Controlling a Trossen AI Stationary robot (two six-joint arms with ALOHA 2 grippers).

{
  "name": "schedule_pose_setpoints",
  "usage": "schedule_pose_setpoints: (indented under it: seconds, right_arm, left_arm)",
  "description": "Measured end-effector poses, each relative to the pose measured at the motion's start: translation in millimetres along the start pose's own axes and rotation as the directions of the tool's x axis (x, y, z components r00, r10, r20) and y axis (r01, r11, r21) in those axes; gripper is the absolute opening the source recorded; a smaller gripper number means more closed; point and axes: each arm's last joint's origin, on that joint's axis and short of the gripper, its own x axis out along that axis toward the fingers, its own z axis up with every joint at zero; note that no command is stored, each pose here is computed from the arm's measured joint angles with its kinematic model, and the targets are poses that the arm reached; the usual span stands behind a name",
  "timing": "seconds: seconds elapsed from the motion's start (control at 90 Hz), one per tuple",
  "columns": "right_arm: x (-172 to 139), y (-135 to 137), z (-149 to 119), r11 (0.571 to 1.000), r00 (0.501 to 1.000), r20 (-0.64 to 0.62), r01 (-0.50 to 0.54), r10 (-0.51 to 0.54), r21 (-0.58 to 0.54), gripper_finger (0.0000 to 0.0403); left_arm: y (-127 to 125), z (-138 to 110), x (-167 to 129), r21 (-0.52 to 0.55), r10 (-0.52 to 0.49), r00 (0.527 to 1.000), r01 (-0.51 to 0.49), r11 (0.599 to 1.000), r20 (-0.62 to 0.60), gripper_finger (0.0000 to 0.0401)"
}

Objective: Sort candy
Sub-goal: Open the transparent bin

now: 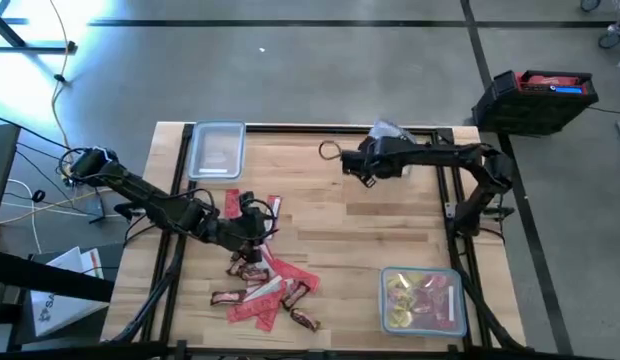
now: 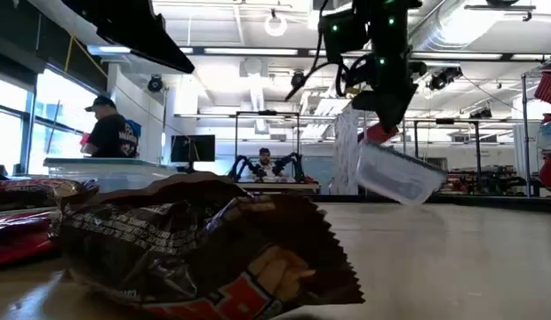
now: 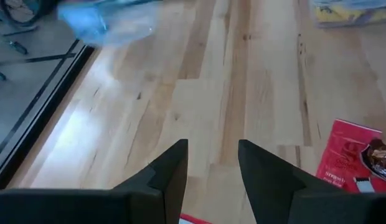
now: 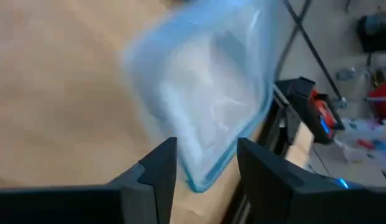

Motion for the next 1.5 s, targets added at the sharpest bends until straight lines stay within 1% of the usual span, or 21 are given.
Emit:
schedule_pose_setpoints:
  seconds: [0.122,0.189,0.356,0.422,0.533,0.678,0.8,0.889,0.978,1.078,1.156,1.222,1.278,1.333,1.5]
  right_arm:
    - [8.6,-15.7,9.4,0.999,0.999,0.019,0.028,-0.029,0.045,0.0139]
    - [14.8,-26.7,16.7,0.996,0.999,0.027,0.019,-0.022,0.082,0.0139]
    - [46.1,-52.1,39.8,0.985,0.999,0.024,0.017,-0.022,0.17,0.012]
    - [60.3,-57.2,47.9,0.98,1.0,0.014,-0.016,0.013,0.2,0.0109]
    - [83.5,-52.1,54.5,0.975,0.996,0.027,-0.083,0.079,0.207,0.0092]
    - [113.0,-33.4,45.6,0.966,0.989,-0.006,-0.143,0.148,0.217,0.0072]
    - [116.9,-17.9,35.3,0.969,0.989,0.016,-0.15,0.15,0.198,0.0055]
    - [109.9,-5.8,30.3,0.971,0.989,0.029,-0.151,0.148,0.185,0.0042]
    - [92.8,11.2,28.0,0.968,0.977,0.059,-0.21,0.204,0.136,0.0029]
    - [64.4,30.0,26.4,0.934,0.936,0.097,-0.347,0.339,0.088,0.0019]
    - [41.6,39.4,21.9,0.911,0.906,0.128,-0.41,0.402,0.04,0.0012]
    - [18.8,41.4,16.3,0.895,0.883,0.18,-0.445,0.434,0.02,0.0006]
    - [2.4,41.1,7.9,0.892,0.872,0.208,-0.452,0.442,-0.001,0.0002]
    - [-9.2,43.4,-4.3,0.894,0.872,0.211,-0.448,0.441,-0.019,0.0001]
    - [-41.9,48.1,-53.3,0.889,0.866,0.215,-0.458,0.451,-0.019,0.0]
  left_arm:
    - [0.1,-0.1,0.0,0.008,0.004,1.0,-0.004,1.0,0.0,0.0126]
    - [0.1,0.0,0.0,0.008,0.004,1.0,-0.004,1.0,0.001,0.0126]
    - [0.1,0.1,0.0,0.008,0.005,1.0,-0.005,1.0,0.001,0.0126]
    - [0.2,0.1,-0.1,0.009,0.005,1.0,-0.005,1.0,0.001,0.0126]
    - [0.5,0.2,0.1,0.007,0.007,1.0,-0.007,1.0,0.002,0.0126]
    - [3.8,0.6,2.5,0.014,0.022,1.0,-0.022,1.0,-0.002,0.0126]
    - [7.2,1.0,4.9,0.007,0.044,0.999,-0.044,0.999,-0.005,0.0126]
    - [10.2,2.1,6.3,-0.004,0.075,0.997,-0.075,0.997,0.002,0.0126]
    - [13.1,4.8,8.0,-0.027,0.101,0.995,-0.1,0.995,0.022,0.0126]
    - [15.2,6.9,10.0,-0.051,0.099,0.995,-0.098,0.994,0.033,0.0126]
    - [17.2,3.7,15.3,-0.088,0.102,0.995,-0.101,0.991,-0.002,0.0126]
    - [20.1,-1.5,22.4,-0.106,0.106,0.993,-0.111,0.988,-0.057,0.0126]
    - [23.0,-6.5,29.9,-0.1,0.106,0.988,-0.117,0.988,-0.109,0.0126]
    - [26.0,-11.4,38.9,-0.089,0.121,0.98,-0.136,0.987,-0.157,0.0126]
    - [40.1,-25.2,72.0,-0.071,0.2,0.943,-0.226,0.972,-0.265,0.0126]
